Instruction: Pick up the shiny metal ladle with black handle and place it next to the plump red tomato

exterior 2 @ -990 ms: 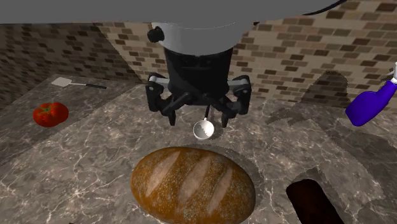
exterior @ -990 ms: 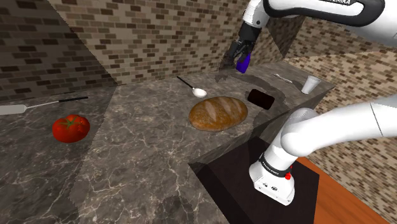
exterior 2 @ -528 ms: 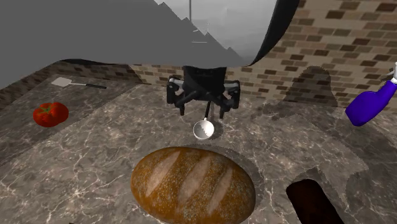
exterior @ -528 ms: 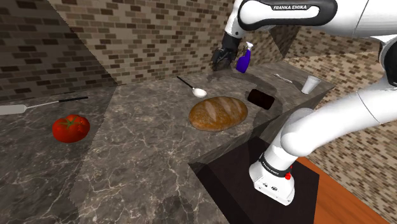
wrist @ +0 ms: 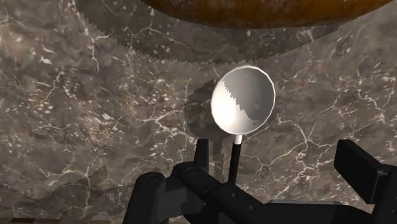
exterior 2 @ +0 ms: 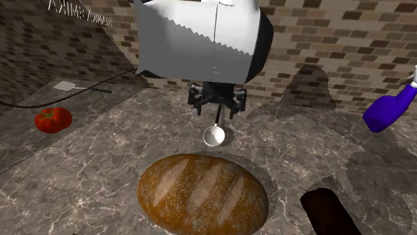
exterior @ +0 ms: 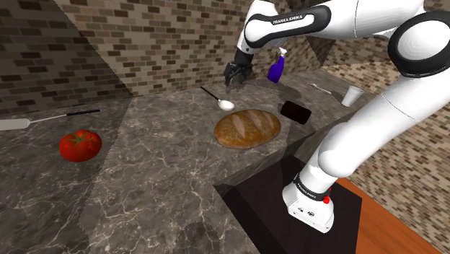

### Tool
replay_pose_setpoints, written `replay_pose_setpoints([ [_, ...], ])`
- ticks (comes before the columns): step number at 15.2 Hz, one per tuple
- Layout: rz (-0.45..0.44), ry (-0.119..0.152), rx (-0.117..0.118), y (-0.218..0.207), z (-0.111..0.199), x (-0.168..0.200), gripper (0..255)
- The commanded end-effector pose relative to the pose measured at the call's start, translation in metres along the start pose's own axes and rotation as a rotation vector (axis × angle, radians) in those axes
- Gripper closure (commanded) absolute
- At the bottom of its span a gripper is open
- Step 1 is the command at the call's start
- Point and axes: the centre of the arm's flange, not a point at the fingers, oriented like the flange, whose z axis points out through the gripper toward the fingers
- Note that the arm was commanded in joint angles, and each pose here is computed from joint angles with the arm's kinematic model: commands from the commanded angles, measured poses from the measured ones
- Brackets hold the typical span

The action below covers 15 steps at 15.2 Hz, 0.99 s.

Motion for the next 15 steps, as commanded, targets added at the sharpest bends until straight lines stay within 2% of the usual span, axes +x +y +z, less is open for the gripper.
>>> replay_pose_setpoints([
  [1,0.012,0.002,0.005,0.003,0.021,0.018,0],
  [11,0.071,0.007,0.033,0.017,0.116,0.108,0],
  [15,0.071,0.007,0.033,0.017,0.137,0.108,0],
])
